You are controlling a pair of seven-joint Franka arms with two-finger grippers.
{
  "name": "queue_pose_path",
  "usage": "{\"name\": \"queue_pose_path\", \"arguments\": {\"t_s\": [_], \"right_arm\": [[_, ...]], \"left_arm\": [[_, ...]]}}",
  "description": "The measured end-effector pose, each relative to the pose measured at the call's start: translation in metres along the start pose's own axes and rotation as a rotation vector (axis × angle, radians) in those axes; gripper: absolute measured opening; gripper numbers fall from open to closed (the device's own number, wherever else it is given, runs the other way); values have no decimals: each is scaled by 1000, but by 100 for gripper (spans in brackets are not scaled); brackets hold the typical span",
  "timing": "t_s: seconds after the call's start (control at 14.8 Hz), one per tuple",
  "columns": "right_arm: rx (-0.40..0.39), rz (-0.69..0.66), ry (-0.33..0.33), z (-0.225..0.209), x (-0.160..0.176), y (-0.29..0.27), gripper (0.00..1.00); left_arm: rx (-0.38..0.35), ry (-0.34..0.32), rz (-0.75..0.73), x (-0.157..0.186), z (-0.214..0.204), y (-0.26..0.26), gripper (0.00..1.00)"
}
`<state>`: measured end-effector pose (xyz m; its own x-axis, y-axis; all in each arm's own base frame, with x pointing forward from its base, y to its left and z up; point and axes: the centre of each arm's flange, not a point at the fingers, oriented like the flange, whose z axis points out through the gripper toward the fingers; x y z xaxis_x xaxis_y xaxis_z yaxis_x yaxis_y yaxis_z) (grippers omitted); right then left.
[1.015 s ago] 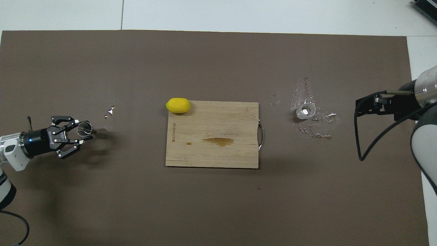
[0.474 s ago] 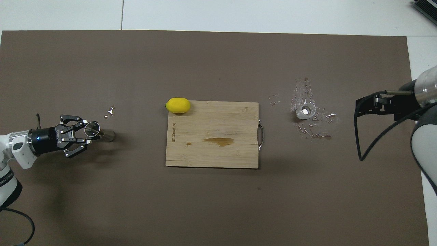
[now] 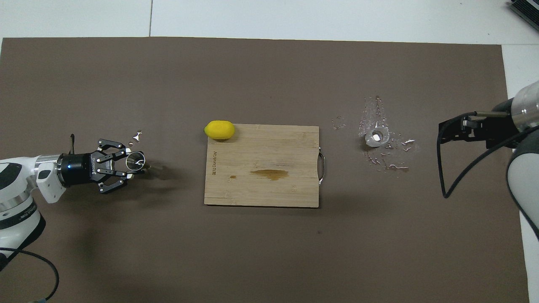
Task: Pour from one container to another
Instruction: 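Carry the metal cup with the left gripper onto the cutting board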
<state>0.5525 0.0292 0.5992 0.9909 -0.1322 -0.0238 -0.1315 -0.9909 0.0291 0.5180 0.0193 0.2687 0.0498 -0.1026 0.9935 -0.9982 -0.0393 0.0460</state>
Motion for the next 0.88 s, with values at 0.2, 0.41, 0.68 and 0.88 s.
{"name": "queue_pose_path", "arguments": {"t_s": [0.2,0.41,0.68,0.88], "right_arm": [[0,0,0,0,0,0,100],[0,0,0,0,0,0,100],[0,0,0,0,0,0,100],[0,0,0,0,0,0,100]], "left_arm": [[-40,33,6,8,45,-3,45],[-64,67,-16,14,82,-2,45],[-83,102,-23,22,139,3,45],[-53,97,-39,23,192,9,45]]}}
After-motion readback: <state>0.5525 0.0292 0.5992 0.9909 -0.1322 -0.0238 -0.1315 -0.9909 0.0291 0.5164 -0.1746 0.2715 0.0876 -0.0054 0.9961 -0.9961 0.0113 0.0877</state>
